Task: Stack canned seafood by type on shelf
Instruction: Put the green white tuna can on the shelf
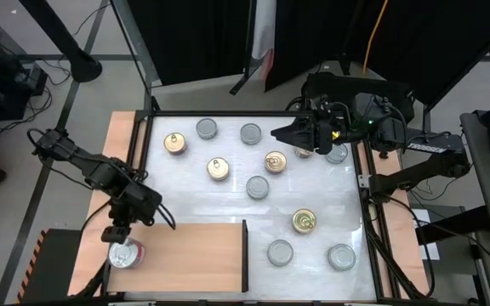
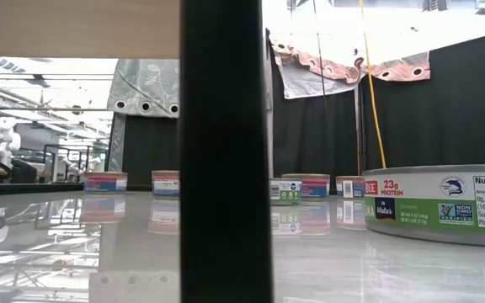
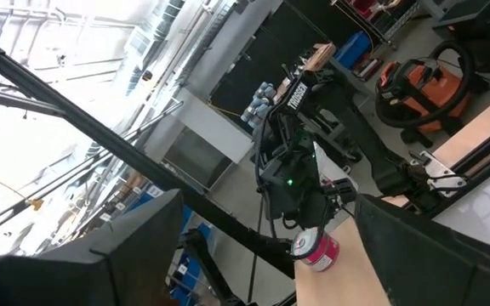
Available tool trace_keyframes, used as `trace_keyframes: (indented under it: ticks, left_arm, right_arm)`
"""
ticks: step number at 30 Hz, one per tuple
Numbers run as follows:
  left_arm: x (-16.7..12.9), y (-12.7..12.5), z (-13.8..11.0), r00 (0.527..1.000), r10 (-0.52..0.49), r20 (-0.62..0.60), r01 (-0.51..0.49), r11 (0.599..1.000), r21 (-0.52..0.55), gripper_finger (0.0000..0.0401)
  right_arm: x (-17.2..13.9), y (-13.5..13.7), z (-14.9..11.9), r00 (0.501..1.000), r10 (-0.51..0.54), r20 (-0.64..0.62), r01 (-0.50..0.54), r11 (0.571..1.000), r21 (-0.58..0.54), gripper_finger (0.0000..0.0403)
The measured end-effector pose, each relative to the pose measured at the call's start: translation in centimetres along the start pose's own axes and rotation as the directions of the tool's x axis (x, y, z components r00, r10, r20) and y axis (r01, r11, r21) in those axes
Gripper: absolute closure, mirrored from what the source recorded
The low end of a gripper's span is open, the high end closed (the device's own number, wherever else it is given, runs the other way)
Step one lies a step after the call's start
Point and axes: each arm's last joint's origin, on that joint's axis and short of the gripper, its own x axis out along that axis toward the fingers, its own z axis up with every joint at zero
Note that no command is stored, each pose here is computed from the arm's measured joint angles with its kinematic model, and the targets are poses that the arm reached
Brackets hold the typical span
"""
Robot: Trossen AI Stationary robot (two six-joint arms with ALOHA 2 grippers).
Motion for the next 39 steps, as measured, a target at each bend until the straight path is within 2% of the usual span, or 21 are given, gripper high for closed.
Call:
trace_keyframes:
  ticks: [4, 7, 10, 13, 14, 16, 19, 21, 23, 25, 27, 29, 30, 32, 34, 35, 37, 39]
  left_arm:
    - [-0.4, 0.0, -0.2, 1.000, 0.001, -0.003, -0.002, 0.994, -0.113, 0.0175]
    - [-1.7, -0.7, -0.1, 0.996, -0.082, 0.031, 0.087, 0.975, -0.204, 0.0172]
    - [-3.4, -1.6, 0.4, 0.981, -0.124, 0.148, 0.158, 0.958, -0.239, 0.0171]
    - [-5.1, -2.4, 1.0, 0.930, -0.070, 0.361, 0.156, 0.964, -0.215, 0.0171]
    - [-5.8, -2.6, 1.4, 0.889, -0.038, 0.456, 0.140, 0.972, -0.191, 0.0171]
    - [-6.9, -2.8, 2.2, 0.769, 0.045, 0.638, 0.078, 0.983, -0.164, 0.0171]
    - [-8.4, -2.8, 3.4, 0.511, 0.176, 0.842, -0.010, 0.980, -0.199, 0.0171]
    - [-9.5, -2.6, 4.0, 0.337, 0.260, 0.905, -0.062, 0.965, -0.254, 0.0171]
    - [-10.6, -2.3, 4.8, 0.192, 0.310, 0.931, -0.100, 0.950, -0.295, 0.0171]
    - [-11.8, -1.9, 5.7, 0.088, 0.325, 0.942, -0.131, 0.941, -0.312, 0.0171]
    - [-13.0, -1.6, 6.3, 0.006, 0.314, 0.949, -0.139, 0.940, -0.311, 0.0170]
    - [-14.2, -1.4, 6.5, -0.072, 0.295, 0.953, -0.128, 0.945, -0.302, 0.0170]
    - [-14.6, -1.3, 6.5, -0.095, 0.285, 0.954, -0.127, 0.947, -0.295, 0.0170]
    - [-15.0, -1.2, 6.6, -0.112, 0.265, 0.958, -0.116, 0.954, -0.277, 0.0170]
    - [-15.0, -1.1, 6.6, -0.090, 0.252, 0.964, -0.117, 0.958, -0.262, 0.0170]
    - [-14.9, -1.0, 6.5, -0.065, 0.243, 0.968, -0.121, 0.961, -0.250, 0.0170]
    - [-14.4, -0.9, 6.4, 0.012, 0.229, 0.973, -0.131, 0.965, -0.226, 0.0170]
    - [-13.8, -0.7, 6.3, 0.119, 0.209, 0.971, -0.144, 0.971, -0.191, 0.0170]
  right_arm:
    - [0.0, -0.1, 0.0, 1.000, -0.006, -0.004, 0.006, 1.000, -0.002, 0.0065]
    - [-0.1, -0.8, -0.5, 0.995, -0.080, -0.059, 0.079, 0.997, -0.024, 0.0065]
    - [-1.5, -1.6, -1.0, 0.970, -0.207, -0.128, 0.207, 0.978, -0.014, 0.0072]
    - [-4.0, -1.6, -0.9, 0.937, -0.326, -0.129, 0.327, 0.945, -0.010, 0.0091]
    - [-4.8, -1.6, -0.9, 0.923, -0.363, -0.127, 0.364, 0.931, -0.016, 0.0101]
    - [-6.3, -1.8, -1.2, 0.884, -0.447, -0.138, 0.447, 0.894, -0.031, 0.0125]
    - [-8.1, -2.4, -1.9, 0.797, -0.576, -0.185, 0.579, 0.814, -0.038, 0.0172]
    - [-9.0, -3.1, -2.6, 0.713, -0.659, -0.241, 0.673, 0.739, -0.030, 0.0207]
    - [-9.7, -3.8, -3.3, 0.612, -0.730, -0.306, 0.762, 0.648, -0.023, 0.0243]
    - [-9.8, -4.6, -4.5, 0.502, -0.771, -0.392, 0.832, 0.554, -0.023, 0.0277]
    - [-9.6, -5.4, -5.9, 0.416, -0.785, -0.458, 0.875, 0.482, -0.031, 0.0308]
    - [-9.2, -6.1, -7.5, 0.378, -0.779, -0.500, 0.894, 0.448, -0.022, 0.0336]
    - [-8.9, -6.5, -8.4, 0.372, -0.773, -0.514, 0.898, 0.440, -0.012, 0.0350]
    - [-8.1, -7.3, -10.1, 0.394, -0.750, -0.531, 0.893, 0.450, 0.028, 0.0375]
    - [-7.3, -8.0, -11.8, 0.432, -0.721, -0.541, 0.883, 0.460, 0.092, 0.0395]
    - [-7.0, -8.3, -12.6, 0.448, -0.708, -0.546, 0.879, 0.461, 0.123, 0.0398]
    - [-6.5, -8.8, -14.2, 0.462, -0.685, -0.563, 0.876, 0.450, 0.171, 0.0397]
    - [-6.2, -9.1, -16.0, 0.432, -0.677, -0.595, 0.892, 0.420, 0.169, 0.0399]
